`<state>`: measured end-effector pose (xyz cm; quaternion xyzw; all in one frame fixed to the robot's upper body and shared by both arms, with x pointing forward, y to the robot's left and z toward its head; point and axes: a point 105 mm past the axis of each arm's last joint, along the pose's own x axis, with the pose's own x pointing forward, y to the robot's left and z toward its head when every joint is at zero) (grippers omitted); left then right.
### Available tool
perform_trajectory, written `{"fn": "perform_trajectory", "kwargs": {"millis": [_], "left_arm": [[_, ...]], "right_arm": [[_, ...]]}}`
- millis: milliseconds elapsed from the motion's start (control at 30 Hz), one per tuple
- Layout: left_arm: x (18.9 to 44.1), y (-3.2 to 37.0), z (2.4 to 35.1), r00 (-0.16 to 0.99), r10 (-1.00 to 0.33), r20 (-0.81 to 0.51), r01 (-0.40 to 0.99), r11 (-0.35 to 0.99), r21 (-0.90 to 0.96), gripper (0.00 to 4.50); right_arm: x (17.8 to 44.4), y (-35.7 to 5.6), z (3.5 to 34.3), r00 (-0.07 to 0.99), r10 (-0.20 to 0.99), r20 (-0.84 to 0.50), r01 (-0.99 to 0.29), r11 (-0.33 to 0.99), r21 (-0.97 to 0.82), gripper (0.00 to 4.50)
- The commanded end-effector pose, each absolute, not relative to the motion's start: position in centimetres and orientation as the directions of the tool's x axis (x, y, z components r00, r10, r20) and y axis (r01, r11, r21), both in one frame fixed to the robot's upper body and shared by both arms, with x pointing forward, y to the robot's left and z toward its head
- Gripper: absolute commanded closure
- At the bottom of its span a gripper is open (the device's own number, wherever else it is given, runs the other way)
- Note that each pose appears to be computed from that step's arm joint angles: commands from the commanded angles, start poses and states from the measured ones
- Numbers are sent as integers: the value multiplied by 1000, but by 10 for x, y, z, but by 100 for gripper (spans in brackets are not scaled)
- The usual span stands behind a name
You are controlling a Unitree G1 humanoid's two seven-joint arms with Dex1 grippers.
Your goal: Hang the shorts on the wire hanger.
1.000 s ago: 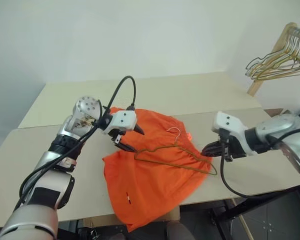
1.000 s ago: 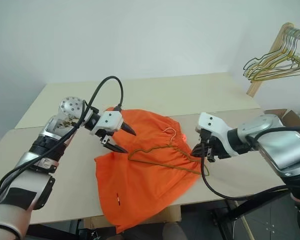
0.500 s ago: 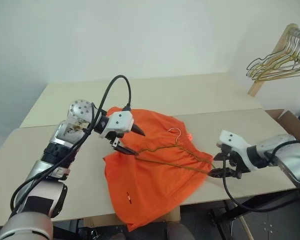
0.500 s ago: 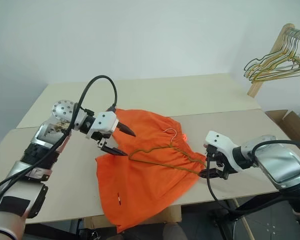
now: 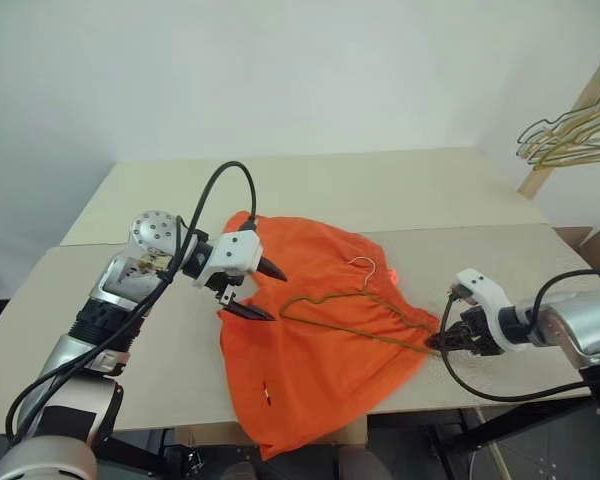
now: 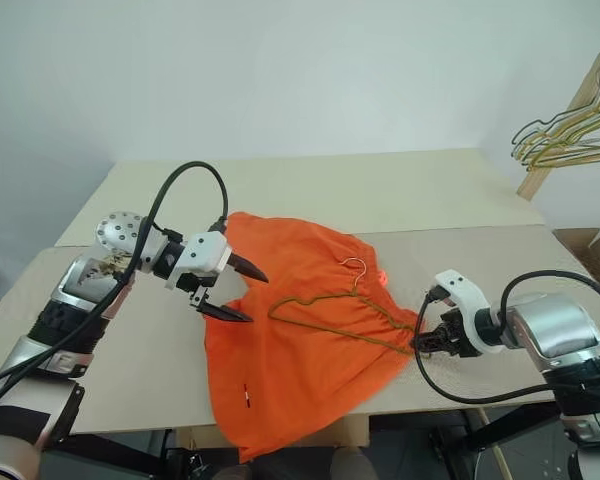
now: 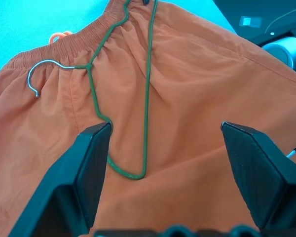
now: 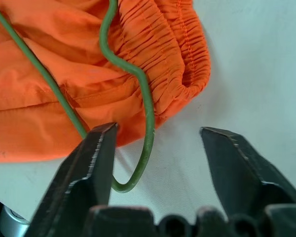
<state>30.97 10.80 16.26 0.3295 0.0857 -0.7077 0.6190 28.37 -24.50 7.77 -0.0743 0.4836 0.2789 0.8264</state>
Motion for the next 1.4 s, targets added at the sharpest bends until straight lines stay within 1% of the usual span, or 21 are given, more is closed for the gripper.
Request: {"fn": "perform_trajectory", "kwargs": {"millis": [33,167,233,333,433,567,667,767,900,1000,1067,1133,1233,1400], "left_arm": [[310,105,179,4,-830,-558,912,-227,343,65],[310,107,179,3,-828,-560,910,-229,344,65],[310,107,179,3,-828,-560,910,-230,345,65],[310,107,179,4,-829,-560,910,-230,346,65],[310,107,179,6,-829,-559,909,-229,348,65],[311,107,180,13,-831,-557,910,-221,351,65],[312,110,180,20,-830,-557,912,-213,351,65],[318,110,181,34,-833,-553,914,-198,355,65],[327,107,185,44,-843,-537,922,-172,346,65],[342,103,186,84,-855,-512,943,-98,318,65],[352,102,188,107,-854,-508,953,-58,298,65],[357,103,188,99,-848,-521,961,-55,272,65],[357,104,184,58,-834,-548,970,-82,227,65],[358,99,178,25,-824,-566,979,-95,181,65]], "right_arm": [[285,-249,86,397,385,-833,-541,831,126,247],[283,-251,86,392,392,-832,-537,832,139,390],[282,-249,86,387,400,-831,-542,827,146,449],[281,-248,87,387,405,-828,-543,826,150,449],[282,-249,95,409,424,-808,-536,828,163,449],[277,-249,113,445,477,-758,-553,812,186,449],[272,-250,132,507,518,-688,-562,805,192,449],[274,-251,151,601,513,-613,-559,818,136,449],[274,-244,165,668,514,-538,-576,815,63,449],[275,-234,173,718,501,-484,-608,789,-86,449],[275,-228,180,737,519,-432,-618,777,-122,449],[275,-223,190,755,536,-377,-621,769,-151,449],[276,-218,201,768,550,-327,-623,761,-182,449],[275,-213,212,774,568,-280,-626,752,-205,449]]}}
